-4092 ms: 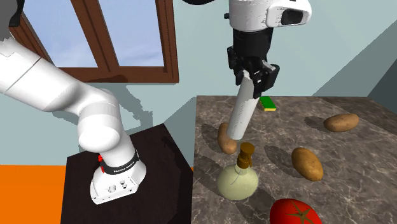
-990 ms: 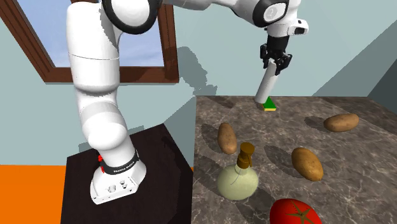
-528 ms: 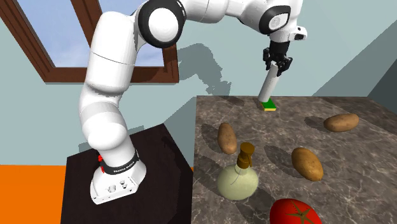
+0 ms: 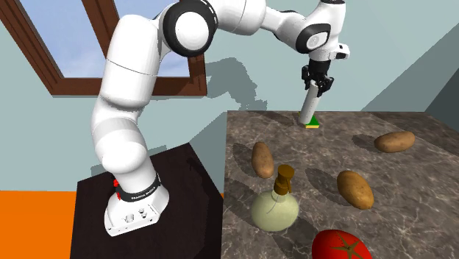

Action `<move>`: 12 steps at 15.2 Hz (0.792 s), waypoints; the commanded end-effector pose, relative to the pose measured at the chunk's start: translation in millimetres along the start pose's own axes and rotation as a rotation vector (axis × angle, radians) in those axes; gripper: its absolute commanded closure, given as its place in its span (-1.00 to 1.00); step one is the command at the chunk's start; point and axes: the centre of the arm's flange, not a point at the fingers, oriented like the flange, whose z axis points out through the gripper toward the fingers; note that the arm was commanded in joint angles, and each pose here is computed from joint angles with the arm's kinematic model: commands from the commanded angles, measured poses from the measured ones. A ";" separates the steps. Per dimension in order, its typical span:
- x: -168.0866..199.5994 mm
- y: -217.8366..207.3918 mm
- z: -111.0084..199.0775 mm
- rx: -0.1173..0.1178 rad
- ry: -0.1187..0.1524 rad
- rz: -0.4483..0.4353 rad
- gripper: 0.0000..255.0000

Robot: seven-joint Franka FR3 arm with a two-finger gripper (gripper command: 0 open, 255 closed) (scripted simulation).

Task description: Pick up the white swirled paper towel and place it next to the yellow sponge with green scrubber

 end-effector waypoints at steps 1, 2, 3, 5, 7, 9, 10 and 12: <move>-4.0 1.8 10.2 0.000 0.001 0.000 1.00; -5.3 2.3 15.3 0.000 0.001 0.000 1.00; -6.7 2.8 20.4 0.000 0.001 0.000 1.00; -9.4 3.8 30.5 0.000 0.001 0.000 1.00; -10.4 4.1 34.2 0.000 0.001 0.000 1.00; -10.4 4.1 34.2 0.000 0.001 0.000 1.00; -10.4 4.1 34.2 0.000 0.001 0.000 1.00; -10.4 4.1 34.2 0.000 0.001 0.000 1.00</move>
